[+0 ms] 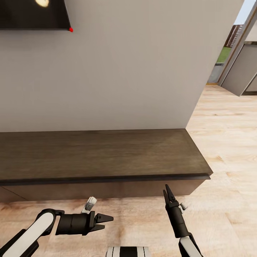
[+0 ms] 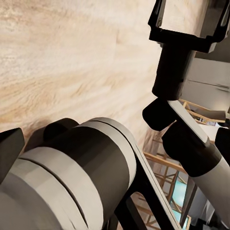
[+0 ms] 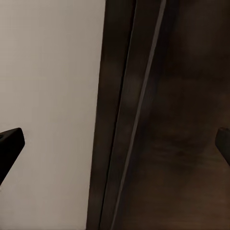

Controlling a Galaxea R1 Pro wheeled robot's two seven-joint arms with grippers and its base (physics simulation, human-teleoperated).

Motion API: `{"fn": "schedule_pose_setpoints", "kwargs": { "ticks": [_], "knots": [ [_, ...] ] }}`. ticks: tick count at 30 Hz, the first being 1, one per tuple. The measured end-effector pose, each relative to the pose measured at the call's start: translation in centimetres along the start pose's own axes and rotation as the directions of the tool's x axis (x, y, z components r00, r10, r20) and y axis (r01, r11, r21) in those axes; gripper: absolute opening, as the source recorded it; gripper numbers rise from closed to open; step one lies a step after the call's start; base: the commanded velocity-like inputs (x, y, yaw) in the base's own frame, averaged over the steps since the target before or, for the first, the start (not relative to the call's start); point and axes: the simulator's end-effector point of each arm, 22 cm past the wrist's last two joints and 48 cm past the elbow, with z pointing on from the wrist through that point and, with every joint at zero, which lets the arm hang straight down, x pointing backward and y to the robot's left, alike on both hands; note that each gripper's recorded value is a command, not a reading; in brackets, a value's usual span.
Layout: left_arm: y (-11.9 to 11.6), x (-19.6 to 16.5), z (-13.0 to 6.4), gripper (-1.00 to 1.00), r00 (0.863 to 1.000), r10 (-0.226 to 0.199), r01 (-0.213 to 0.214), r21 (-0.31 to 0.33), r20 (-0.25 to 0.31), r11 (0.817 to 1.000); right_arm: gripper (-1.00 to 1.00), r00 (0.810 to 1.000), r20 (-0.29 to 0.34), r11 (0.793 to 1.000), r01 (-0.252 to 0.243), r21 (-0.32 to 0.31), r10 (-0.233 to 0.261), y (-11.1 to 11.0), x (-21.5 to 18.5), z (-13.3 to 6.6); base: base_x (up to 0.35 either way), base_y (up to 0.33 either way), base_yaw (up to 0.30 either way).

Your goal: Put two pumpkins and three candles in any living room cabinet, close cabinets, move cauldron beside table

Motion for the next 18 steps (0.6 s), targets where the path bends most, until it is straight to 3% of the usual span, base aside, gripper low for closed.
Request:
{"fn": "schedule_pose_setpoints", "kwargs": {
  "ticks": [18],
  "knots": [
    [0.8,-0.2,0.2,1.00,1.000,-0.011,0.011,-0.006,-0.005,1.000,1.00,1.000,-0.001,1.000,-0.005,0.029,0.005,-1.5,0.2,-0.5,0.000,0.000,0.000]
  ]
}}
